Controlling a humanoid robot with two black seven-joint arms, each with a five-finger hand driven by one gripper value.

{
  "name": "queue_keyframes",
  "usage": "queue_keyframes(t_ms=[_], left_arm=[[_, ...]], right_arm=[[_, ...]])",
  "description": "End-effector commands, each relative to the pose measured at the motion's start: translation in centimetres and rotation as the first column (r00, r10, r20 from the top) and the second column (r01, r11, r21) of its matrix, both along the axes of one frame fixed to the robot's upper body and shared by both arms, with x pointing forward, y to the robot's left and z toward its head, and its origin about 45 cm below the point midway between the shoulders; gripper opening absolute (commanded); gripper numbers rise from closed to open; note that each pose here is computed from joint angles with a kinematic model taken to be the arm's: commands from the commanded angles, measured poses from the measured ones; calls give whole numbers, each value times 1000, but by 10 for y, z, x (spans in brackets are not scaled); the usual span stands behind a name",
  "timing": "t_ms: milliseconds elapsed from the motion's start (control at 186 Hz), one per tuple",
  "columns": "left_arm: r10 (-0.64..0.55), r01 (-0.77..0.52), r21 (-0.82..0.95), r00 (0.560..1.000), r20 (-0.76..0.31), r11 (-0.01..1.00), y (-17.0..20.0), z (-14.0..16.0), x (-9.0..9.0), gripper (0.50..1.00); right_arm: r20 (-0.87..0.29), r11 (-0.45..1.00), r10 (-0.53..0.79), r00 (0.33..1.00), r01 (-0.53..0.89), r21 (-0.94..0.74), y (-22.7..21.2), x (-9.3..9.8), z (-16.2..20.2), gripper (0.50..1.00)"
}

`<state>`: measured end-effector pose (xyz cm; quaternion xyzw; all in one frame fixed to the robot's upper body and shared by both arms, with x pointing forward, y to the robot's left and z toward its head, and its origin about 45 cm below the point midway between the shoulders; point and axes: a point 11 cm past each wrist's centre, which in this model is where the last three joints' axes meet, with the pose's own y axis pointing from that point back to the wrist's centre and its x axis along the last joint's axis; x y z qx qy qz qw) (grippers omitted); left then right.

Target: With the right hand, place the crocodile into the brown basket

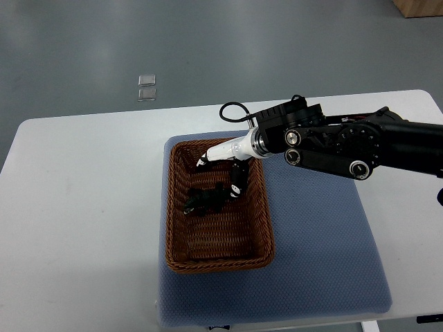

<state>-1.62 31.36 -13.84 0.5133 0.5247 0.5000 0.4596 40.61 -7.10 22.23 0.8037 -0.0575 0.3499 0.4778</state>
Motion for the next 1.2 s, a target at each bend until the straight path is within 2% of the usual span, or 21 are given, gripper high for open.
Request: queue_keyframes(t_ms=[0, 199, 295, 402, 510, 606, 778, 918, 1036, 1197], left_arm=[[0, 0, 2, 1000, 0, 1000, 0, 0, 0, 1000], [0, 0, 0, 1000, 0, 1000, 0, 0, 0, 1000], [0, 0, 0, 1000, -2, 1000, 0, 0, -1, 1000], [0, 0, -2, 1000, -1, 1000, -1, 0, -1, 1000], [0, 0, -2, 1000, -1, 1000, -1, 0, -1, 1000], [-2, 2, 0, 1000, -2, 1000, 0, 0, -1, 1000], [-2, 2, 0, 1000, -2, 1000, 0, 0, -1, 1000], [-2, 2, 0, 1000, -2, 1000, 0, 0, -1, 1000], [-1, 1, 2, 1000, -2, 1000, 0, 0, -1, 1000], [-3, 3, 3, 1000, -2, 1000, 0, 0, -1, 1000]], right_arm=[[11, 999, -27, 1000, 27, 20, -7, 8, 10, 913], [15, 968, -144, 989, 138, 211, -23, 34, 62, 913], [-60, 906, -256, 965, 261, 333, -49, 44, 67, 911], [-152, 743, -400, 904, 417, 524, -78, 61, 74, 911], [-256, 543, -462, 849, 499, 675, -102, 71, 78, 911], [-423, 246, -477, 771, 579, 777, -133, 76, 75, 911], [-680, -223, -387, 623, 652, 725, -163, 81, 48, 911], [-798, -499, -271, 539, 630, 595, -193, 78, 24, 913], [-853, -644, -150, 499, 606, 468, -207, 71, 8, 913], [-884, -684, -112, 455, 610, 400, -213, 61, -13, 926]])
